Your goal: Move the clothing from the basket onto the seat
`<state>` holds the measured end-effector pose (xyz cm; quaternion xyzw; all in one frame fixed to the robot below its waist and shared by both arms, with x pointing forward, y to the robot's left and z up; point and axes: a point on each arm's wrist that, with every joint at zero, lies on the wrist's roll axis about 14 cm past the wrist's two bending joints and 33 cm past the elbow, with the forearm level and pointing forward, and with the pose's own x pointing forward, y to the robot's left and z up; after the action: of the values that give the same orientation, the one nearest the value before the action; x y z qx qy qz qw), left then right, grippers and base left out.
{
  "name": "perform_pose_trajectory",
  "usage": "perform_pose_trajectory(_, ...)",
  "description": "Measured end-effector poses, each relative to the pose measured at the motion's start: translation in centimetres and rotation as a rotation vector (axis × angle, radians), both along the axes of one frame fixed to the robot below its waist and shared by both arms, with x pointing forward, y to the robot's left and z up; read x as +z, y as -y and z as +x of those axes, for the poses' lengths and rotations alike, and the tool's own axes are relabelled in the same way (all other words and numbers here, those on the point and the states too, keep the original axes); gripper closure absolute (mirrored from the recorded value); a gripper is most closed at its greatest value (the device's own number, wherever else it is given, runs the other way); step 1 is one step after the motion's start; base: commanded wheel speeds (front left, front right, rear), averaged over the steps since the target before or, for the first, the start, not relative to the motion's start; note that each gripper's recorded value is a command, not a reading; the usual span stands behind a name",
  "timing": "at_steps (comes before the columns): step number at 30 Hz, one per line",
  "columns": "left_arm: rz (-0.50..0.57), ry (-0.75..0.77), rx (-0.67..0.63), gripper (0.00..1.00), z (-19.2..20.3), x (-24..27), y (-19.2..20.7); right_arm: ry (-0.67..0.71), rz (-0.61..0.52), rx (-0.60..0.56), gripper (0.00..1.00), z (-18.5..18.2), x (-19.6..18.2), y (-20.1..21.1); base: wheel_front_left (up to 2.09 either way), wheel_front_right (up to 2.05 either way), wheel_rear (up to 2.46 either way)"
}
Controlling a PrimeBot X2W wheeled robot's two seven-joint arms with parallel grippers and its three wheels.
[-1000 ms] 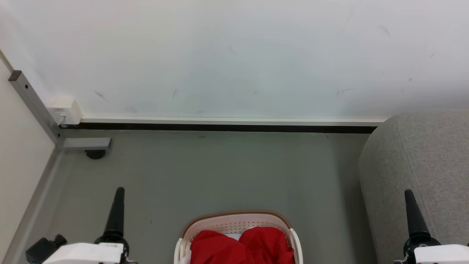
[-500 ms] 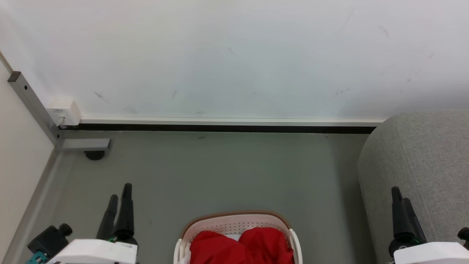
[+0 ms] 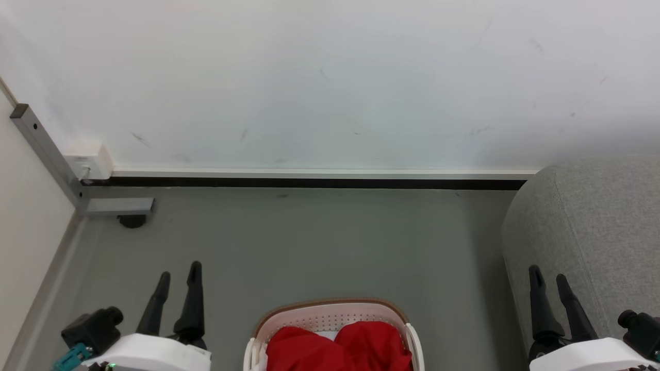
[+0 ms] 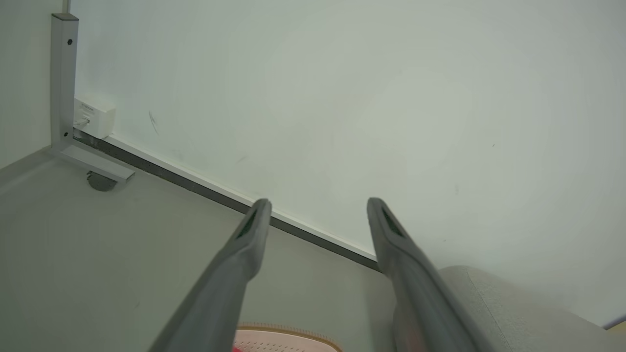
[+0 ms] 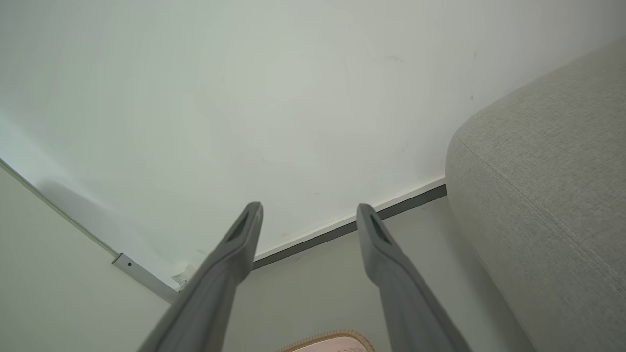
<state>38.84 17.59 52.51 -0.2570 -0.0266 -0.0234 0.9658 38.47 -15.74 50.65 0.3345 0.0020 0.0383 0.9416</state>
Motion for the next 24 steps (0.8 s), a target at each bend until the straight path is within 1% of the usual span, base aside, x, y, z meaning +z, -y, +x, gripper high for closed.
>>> perform_pose_trajectory(7,0.095,0.017,-0.007,0.00,0.1,0.3,0.4,0.000,-0.091,-0.002,0.00,0.0,-0.4,0.1,0.00,0.00,0.00)
perform_pose_trajectory(13,0.156,0.031,-0.012,0.00,0.1,0.5,0.6,0.016,-0.158,0.002,0.00,0.2,-0.2,0.0,0.00,0.00,0.00)
perform_pose_trajectory(24,0.255,0.066,-0.019,0.00,0.2,1.0,1.1,0.045,-0.242,0.013,0.00,0.2,0.1,-0.4,0.00,0.00,0.00)
